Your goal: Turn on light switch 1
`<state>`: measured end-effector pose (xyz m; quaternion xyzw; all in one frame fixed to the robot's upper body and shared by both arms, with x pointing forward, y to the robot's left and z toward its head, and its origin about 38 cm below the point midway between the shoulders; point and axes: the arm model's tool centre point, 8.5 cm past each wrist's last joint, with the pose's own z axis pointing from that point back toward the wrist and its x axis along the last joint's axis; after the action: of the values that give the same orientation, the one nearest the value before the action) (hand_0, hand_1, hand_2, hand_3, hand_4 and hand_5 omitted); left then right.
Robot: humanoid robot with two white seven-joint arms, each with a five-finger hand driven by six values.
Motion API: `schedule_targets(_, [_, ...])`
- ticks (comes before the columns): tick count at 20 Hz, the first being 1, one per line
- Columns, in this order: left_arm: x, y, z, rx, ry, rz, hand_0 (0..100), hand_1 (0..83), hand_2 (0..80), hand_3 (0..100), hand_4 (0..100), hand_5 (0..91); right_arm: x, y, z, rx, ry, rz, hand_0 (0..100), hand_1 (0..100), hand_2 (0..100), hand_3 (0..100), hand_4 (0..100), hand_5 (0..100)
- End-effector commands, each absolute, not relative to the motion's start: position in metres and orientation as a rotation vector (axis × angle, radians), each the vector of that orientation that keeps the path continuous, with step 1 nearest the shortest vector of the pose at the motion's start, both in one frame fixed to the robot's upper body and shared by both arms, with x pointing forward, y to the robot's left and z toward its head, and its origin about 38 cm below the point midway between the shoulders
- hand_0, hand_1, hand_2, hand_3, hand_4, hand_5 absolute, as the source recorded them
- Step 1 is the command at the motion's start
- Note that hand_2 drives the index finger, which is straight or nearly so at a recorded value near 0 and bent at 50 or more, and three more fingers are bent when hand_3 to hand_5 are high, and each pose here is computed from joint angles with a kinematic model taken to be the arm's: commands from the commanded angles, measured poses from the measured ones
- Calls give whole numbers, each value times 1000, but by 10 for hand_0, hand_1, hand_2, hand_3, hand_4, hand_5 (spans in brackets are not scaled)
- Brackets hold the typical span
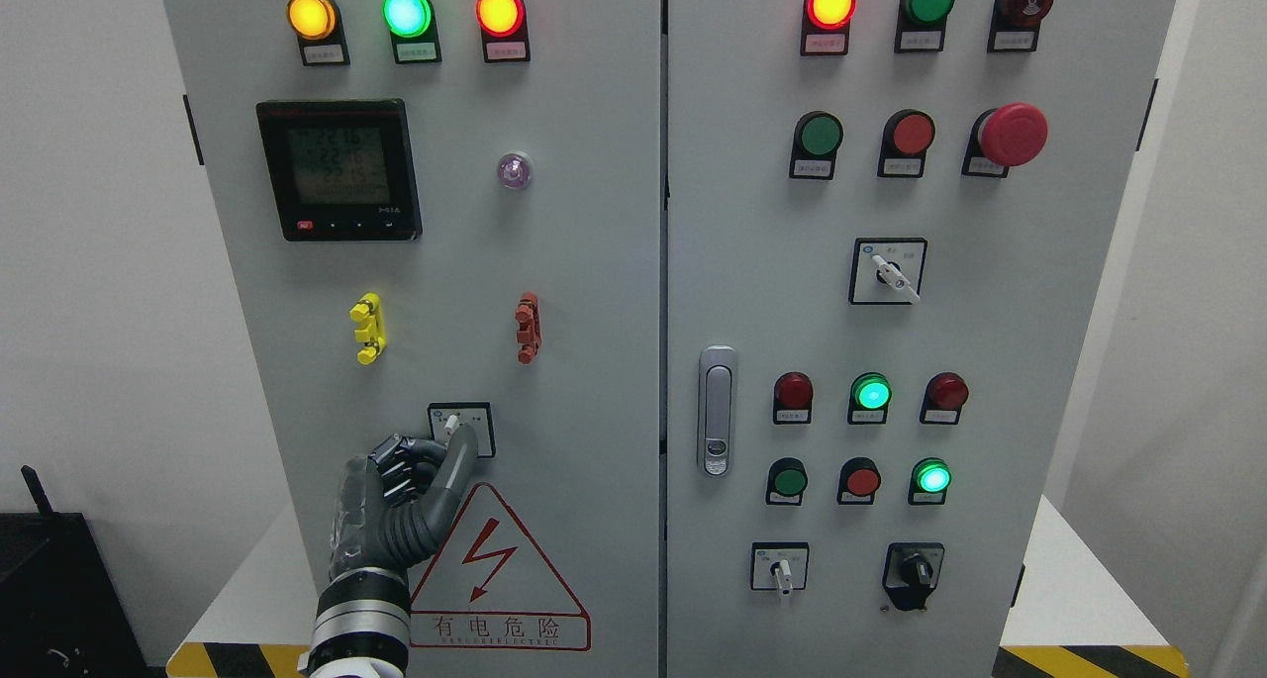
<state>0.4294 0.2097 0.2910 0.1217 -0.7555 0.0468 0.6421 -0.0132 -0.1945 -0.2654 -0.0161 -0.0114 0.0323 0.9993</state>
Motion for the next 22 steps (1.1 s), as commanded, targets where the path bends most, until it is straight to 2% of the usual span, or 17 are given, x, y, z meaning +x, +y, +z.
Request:
schedule_targets(1, [429,218,290,288,-1717,130,430,537,594,867,880,826,-13,-194,-265,-31,-21,40,0,0,0,0,0,0])
schedule_targets(22, [429,216,291,281,-1719,124,561,529,596,876,890,833,-13,-194,-265,-31,-21,40,0,0,0,0,0,0])
